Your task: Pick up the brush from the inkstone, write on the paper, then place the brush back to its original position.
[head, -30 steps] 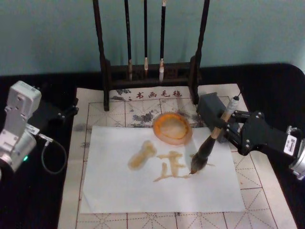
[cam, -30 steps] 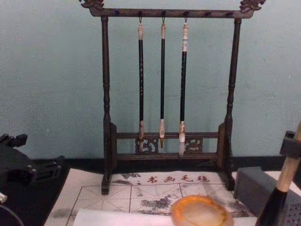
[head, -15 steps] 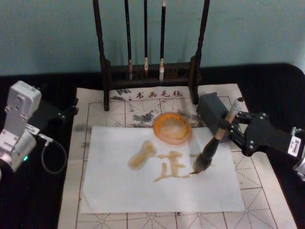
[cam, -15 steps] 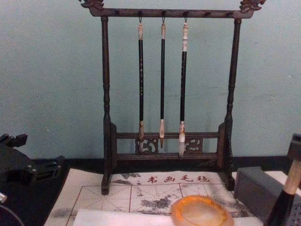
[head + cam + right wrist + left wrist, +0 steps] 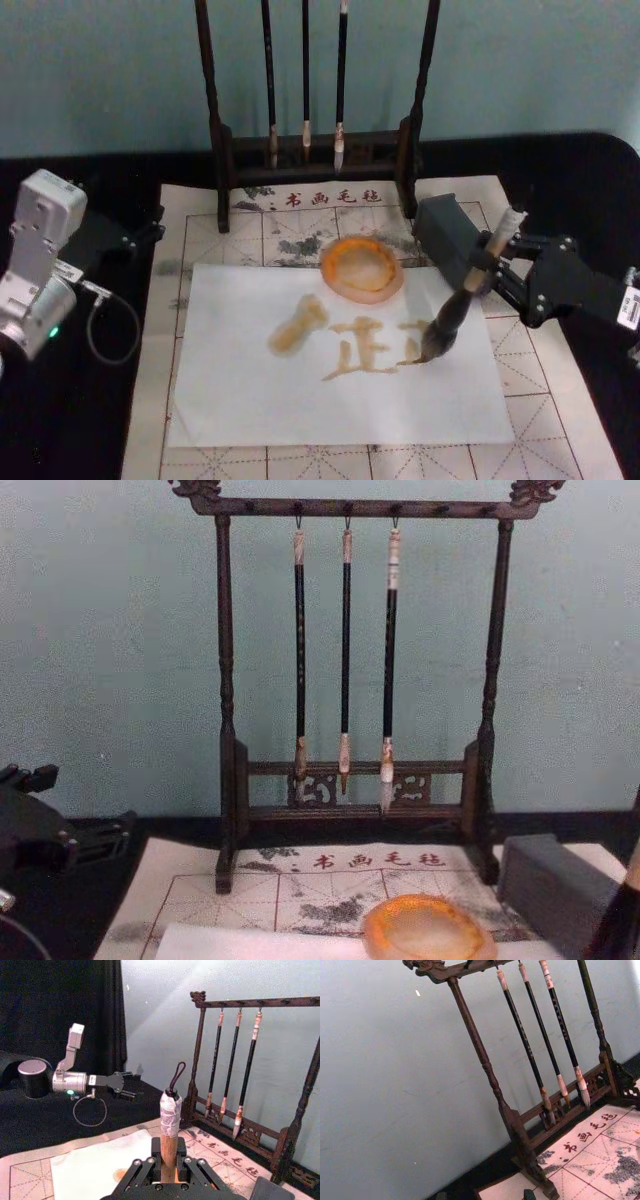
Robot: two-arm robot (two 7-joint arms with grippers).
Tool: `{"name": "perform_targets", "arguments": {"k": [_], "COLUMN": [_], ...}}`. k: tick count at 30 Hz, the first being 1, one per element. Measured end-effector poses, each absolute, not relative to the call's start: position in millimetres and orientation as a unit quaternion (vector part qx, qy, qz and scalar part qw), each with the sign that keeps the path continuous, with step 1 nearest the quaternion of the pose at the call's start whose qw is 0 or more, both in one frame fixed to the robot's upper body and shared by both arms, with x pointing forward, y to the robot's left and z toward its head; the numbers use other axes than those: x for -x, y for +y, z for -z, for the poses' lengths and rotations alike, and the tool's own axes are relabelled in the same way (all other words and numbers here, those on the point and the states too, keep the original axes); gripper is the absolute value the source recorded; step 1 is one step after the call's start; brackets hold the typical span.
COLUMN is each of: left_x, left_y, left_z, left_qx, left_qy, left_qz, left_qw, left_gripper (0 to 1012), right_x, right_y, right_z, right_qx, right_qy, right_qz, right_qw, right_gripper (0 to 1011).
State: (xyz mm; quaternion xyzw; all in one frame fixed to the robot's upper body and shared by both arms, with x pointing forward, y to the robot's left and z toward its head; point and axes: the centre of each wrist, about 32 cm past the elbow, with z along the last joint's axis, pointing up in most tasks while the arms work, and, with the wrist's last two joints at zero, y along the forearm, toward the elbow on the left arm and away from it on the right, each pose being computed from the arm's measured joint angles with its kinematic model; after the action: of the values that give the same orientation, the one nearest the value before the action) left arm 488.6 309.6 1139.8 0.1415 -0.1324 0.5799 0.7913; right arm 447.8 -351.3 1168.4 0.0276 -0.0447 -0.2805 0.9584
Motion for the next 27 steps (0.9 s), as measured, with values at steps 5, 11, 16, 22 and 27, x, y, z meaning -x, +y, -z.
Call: {"name": "perform_targets", "arguments": {"k": [5,11,16,22,27], "left_x": [-488.6,-488.6,-488.6,-488.6,-488.6], "left_y": [309.6,309.7,309.7,309.7,309.7], "left_z": [-1139.8,-1139.8,-1139.8,-1139.8,-1139.8], "left_qx": [-0.141,-0.141,-0.141,-0.141,-0.141], "left_qy": [-0.132,-0.132,-0.132,-0.132,-0.132], "left_qz": [-0.58,-0.58,-0.58,-0.58,-0.58], "left_qw": [0.791,0.791,0.791,0.791,0.791], "left_gripper": [1001,1001,1001,1001,1001], "right_x": [-446.0,-443.7,-441.3,-439.1,-437.2], "right_y": [-353.5,-355.9,-358.8,-361.1,-362.8], "right_z": [-1168.6,-1169.5,-1169.9,-1169.9,-1170.6], "right_qx": [-0.027,-0.026,-0.025,-0.025,-0.024], "right_qy": [-0.045,-0.046,-0.047,-0.048,-0.049], "right_qz": [0.284,0.288,0.293,0.297,0.299], "right_qw": [0.957,0.956,0.955,0.953,0.953], "right_gripper": [187,187,187,187,187]}}
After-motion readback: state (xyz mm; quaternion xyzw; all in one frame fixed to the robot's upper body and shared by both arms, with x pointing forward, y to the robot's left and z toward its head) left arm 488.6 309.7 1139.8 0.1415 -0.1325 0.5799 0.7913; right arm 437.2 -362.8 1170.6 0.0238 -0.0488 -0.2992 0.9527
